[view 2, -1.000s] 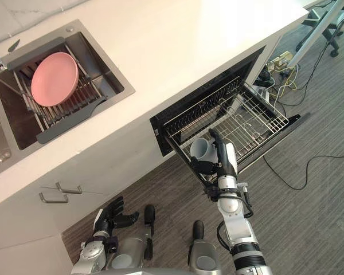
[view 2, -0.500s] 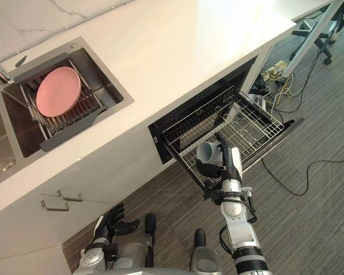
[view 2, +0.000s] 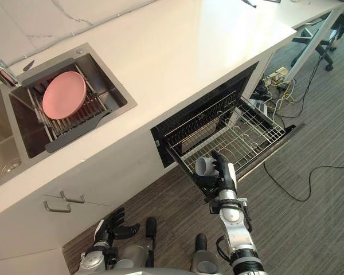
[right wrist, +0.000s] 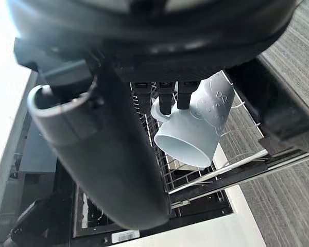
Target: Walk over to the sink, pick up the cup, carry it to the dishwasher, place the cup inside the dishwasher, then close the dishwasher door
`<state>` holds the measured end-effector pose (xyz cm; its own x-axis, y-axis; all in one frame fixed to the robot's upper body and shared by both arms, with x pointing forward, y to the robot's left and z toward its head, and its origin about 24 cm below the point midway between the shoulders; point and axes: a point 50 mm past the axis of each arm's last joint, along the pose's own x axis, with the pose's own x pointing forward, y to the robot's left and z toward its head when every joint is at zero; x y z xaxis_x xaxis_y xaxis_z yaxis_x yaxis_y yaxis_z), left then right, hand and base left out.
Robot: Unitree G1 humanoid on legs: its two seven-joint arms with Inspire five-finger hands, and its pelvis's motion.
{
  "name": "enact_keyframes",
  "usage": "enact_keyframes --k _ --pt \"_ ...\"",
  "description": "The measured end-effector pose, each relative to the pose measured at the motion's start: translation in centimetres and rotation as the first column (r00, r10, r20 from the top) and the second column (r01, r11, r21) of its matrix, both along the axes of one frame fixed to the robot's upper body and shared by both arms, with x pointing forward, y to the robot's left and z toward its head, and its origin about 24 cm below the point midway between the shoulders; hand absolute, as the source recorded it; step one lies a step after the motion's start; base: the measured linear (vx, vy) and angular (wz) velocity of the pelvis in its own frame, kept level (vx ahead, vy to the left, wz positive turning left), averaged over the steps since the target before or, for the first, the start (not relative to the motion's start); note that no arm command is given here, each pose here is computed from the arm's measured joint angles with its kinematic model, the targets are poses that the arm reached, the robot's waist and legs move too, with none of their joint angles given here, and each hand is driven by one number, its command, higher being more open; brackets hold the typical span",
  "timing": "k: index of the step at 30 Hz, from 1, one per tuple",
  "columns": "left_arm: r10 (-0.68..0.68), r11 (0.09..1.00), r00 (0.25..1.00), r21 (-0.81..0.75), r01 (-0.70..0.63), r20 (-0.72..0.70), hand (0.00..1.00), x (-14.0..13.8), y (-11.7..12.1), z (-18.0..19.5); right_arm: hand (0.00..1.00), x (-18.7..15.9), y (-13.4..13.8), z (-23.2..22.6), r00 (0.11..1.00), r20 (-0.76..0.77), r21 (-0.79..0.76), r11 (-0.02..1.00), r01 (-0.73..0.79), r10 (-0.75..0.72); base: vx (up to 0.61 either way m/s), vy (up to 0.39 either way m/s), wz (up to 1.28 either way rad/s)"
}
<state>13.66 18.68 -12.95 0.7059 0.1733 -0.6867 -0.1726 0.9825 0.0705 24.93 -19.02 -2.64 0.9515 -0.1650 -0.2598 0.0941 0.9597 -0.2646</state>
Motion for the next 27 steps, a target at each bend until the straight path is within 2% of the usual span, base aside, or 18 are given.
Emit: enact_keyframes --k 5,11,20,27 --pt "0.007 1.0 1.0 0.0 -0.007 -0.014 0.9 -0.2 0.1 -0.1 0.9 0.5 0.5 -0.4 0.998 -0.049 -0.044 0.998 -0.033 0.031 0.03 -0.011 0.03" --pt "-0.003 1.0 1.0 -0.009 0.003 -0.009 0.9 0.1 0.0 0.0 0.9 0.6 0.8 -0.9 0.996 -0.082 -0.022 0.999 -0.027 0.025 0.03 -0.013 0.0" --pt "-0.007 1.0 1.0 -0.017 0.007 -0.019 0.9 -0.1 -0.1 -0.2 0.9 0.6 1.2 -0.6 0.998 -0.055 0.163 0.986 0.046 -0.038 -0.02 -0.001 -0.03" --pt "-0.007 1.0 1.0 -0.016 0.006 -0.023 0.9 -0.2 0.0 -0.2 0.9 -0.4 0.9 0.9 0.997 0.028 0.233 0.97 0.064 -0.072 0.02 -0.009 -0.06"
